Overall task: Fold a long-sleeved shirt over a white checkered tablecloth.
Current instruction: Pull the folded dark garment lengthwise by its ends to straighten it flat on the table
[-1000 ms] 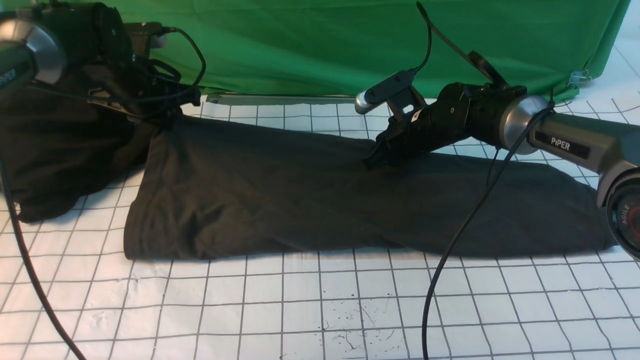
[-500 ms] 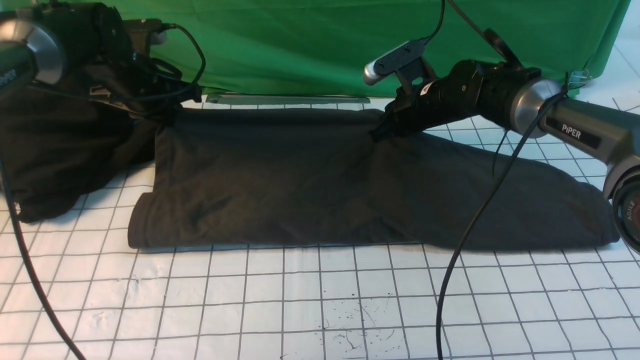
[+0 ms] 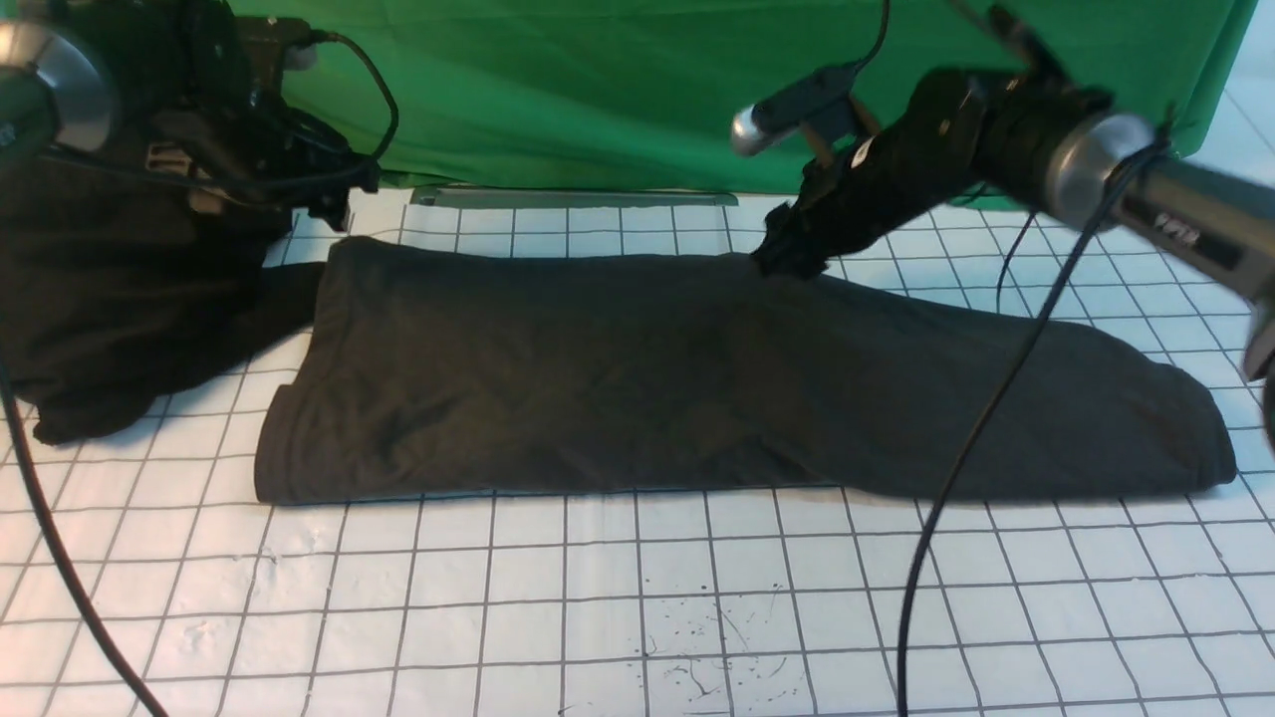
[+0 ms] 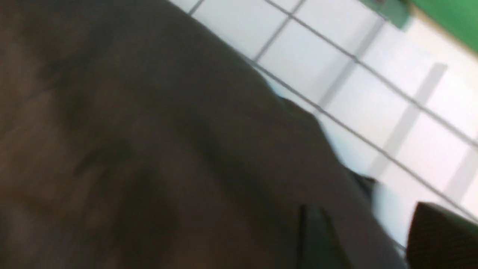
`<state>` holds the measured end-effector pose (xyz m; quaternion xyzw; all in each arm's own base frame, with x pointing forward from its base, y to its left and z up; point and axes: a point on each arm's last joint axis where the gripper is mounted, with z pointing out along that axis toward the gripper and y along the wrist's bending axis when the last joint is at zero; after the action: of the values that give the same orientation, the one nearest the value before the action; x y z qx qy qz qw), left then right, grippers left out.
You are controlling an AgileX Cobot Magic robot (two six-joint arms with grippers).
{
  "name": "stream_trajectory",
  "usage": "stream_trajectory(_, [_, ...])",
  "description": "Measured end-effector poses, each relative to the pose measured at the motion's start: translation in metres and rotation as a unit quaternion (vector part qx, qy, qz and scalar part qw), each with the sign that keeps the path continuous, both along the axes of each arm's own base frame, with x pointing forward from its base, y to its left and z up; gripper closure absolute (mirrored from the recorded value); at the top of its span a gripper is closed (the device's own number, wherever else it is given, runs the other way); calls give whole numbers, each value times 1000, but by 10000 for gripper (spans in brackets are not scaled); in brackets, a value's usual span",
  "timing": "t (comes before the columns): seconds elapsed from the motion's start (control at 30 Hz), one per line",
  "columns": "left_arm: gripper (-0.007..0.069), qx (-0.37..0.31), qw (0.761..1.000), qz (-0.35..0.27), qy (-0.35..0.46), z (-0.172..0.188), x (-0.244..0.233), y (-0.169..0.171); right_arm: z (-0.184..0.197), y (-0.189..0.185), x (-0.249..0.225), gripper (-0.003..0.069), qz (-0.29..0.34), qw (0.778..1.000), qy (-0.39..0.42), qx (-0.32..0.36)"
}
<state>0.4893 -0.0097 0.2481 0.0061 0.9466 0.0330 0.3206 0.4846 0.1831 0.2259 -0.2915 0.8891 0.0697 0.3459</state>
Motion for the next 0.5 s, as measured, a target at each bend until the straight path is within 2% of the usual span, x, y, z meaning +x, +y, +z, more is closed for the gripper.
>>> stream_trajectory(0.07, [76,-13,1000,4,-7,23,-9,-1,38,-16,-10,459,-5,1000,-6,-26])
stream_trajectory(0.13, [109,-34,999,2,-5,41,-19,-4,71,-34,-23,531,-25,999,-3,-38])
stream_trajectory(0.2, [153,-54,999,-9,3,51,-27,-7,88,-45,-31,561,-40,998,7,-39])
stream_trajectory(0.23, [271,-76,996,-30,20,62,-38,-13,105,-62,-42,604,-63,997,27,-41])
stream_trajectory(0.3, [430,-91,993,-58,45,71,-49,-19,116,-84,-53,638,-90,993,61,-44])
stream_trajectory(0.37, [550,-98,988,-99,64,78,-59,-29,125,-106,-61,651,-134,987,84,-34])
stream_trajectory(0.4, [589,-95,985,-120,74,79,-65,-35,125,-123,-65,650,-162,981,99,-29])
stream_trajectory(0.43, [597,-94,985,-123,76,79,-66,-36,126,-123,-66,650,-164,981,97,-28])
stream_trajectory(0.5, [623,-90,980,-147,99,73,-80,-47,119,-148,-76,624,-202,971,126,-28])
